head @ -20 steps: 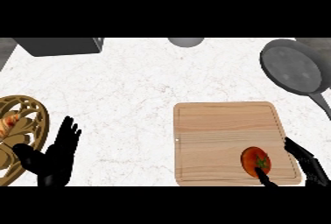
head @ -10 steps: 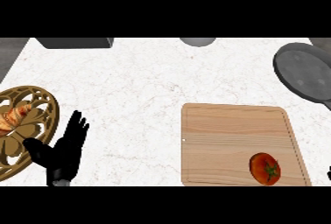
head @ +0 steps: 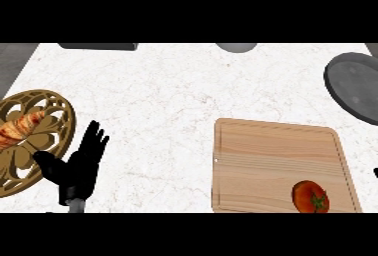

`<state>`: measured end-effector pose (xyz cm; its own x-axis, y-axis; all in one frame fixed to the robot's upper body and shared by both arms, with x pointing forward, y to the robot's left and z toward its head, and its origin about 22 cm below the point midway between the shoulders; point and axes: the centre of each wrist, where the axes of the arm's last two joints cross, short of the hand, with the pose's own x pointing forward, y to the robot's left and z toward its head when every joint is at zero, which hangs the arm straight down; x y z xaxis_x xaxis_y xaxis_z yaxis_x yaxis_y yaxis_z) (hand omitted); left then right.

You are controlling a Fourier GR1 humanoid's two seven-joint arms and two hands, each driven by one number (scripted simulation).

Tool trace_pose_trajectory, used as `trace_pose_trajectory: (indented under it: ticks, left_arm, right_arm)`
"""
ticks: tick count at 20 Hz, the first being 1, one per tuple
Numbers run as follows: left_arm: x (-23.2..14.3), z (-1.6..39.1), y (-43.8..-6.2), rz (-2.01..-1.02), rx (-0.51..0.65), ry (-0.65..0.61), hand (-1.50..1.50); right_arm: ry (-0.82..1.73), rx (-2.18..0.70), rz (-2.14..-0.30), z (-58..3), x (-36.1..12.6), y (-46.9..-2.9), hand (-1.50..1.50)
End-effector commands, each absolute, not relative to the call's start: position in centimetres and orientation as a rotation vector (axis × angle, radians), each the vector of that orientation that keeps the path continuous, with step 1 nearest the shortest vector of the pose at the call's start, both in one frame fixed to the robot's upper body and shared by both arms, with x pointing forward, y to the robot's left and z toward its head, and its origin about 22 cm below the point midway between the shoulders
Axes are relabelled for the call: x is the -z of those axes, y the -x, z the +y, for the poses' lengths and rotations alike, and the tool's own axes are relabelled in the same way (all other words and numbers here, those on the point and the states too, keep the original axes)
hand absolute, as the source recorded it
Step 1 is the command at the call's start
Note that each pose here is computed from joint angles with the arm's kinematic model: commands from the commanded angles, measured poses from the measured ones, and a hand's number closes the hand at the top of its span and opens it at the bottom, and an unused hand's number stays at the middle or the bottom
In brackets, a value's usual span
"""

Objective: Pick the tomato from the cutting board and place it in the pan

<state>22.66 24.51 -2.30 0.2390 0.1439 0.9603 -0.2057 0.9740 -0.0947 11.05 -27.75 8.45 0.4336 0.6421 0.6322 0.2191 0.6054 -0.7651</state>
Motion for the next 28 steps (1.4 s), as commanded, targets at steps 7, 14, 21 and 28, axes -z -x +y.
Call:
trace_pose_trajectory:
  ticks: [7,14,21,28]
  left_arm:
    - [4.6,25.2,-22.7,-1.234,-0.258,-0.075,0.00]
    - [4.5,24.0,-22.1,-1.238,-0.250,-0.082,0.00]
    - [4.1,24.1,-21.9,-1.229,-0.257,-0.073,0.00]
    - [3.2,24.7,-22.7,-1.231,-0.256,-0.069,0.00]
  right_arm:
    - [0.870,-0.551,-0.908,-28.0,-12.2,-19.4,-1.50]
    - [0.705,-0.736,-0.667,-25.6,-10.6,-20.6,-1.50]
    - [0.671,-0.738,-0.683,-26.4,-9.1,-20.7,-1.50]
    - [0.721,-0.675,-0.766,-25.4,-7.2,-20.9,-1.50]
